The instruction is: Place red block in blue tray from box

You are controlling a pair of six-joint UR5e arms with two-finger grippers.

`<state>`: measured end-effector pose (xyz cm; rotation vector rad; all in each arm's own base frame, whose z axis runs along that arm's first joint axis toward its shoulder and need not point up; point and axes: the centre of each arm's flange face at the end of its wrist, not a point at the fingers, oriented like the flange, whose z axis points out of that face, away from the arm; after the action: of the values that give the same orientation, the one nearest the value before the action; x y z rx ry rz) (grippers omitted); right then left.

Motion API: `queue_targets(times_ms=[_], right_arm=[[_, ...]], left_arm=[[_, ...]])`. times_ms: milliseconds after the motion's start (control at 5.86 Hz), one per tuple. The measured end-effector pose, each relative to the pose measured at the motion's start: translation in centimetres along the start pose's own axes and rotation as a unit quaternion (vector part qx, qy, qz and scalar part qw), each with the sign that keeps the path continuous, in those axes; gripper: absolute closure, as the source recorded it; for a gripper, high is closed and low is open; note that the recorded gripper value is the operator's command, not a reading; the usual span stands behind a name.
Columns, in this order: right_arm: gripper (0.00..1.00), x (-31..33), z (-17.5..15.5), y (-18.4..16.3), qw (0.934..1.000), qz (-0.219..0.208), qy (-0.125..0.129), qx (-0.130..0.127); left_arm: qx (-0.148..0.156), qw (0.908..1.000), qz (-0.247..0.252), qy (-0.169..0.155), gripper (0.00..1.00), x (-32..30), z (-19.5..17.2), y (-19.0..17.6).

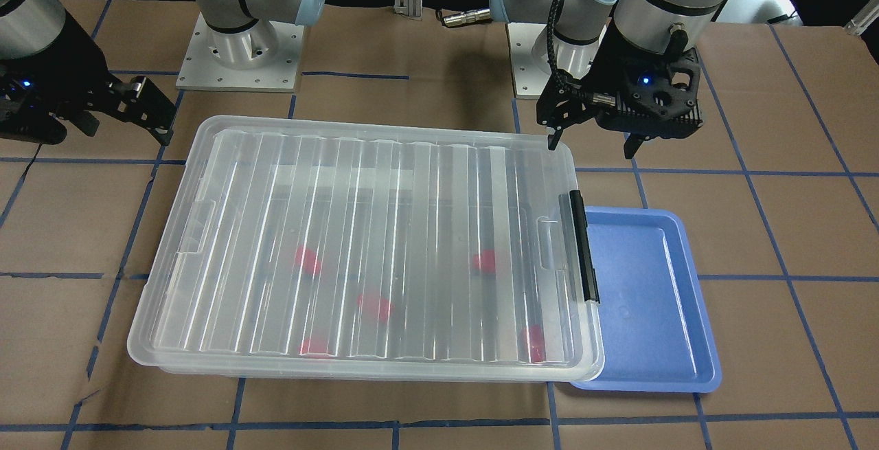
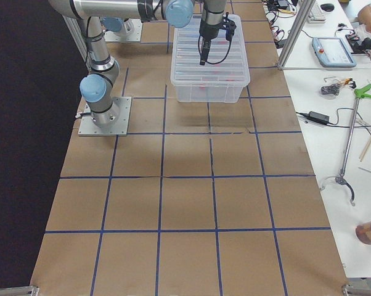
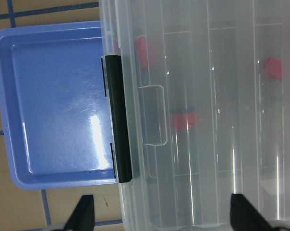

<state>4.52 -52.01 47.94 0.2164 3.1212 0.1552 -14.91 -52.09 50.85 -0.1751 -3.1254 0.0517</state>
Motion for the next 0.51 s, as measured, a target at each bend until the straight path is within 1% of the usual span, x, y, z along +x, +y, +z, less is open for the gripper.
queue_targets(times_ms=[171, 341, 512], right_arm=[[0.0, 0.3, 2.3, -0.3, 1.0, -0.002, -0.001, 0.003], [0.0, 0.3, 4.4, -0.6, 0.9999, -0.013, -0.001, 0.008], [0.0, 0.4, 6.3, -0.7, 0.9992, -0.036, 0.0, 0.016]], left_arm=[[0.0, 1.0, 0.0, 0.0, 0.02, 0.0, 0.0, 0.0], [0.0, 1.0, 0.0, 0.0, 0.02, 0.0, 0.0, 0.0], [0.0, 1.0, 0.001, 0.0, 0.02, 0.0, 0.0, 0.0]])
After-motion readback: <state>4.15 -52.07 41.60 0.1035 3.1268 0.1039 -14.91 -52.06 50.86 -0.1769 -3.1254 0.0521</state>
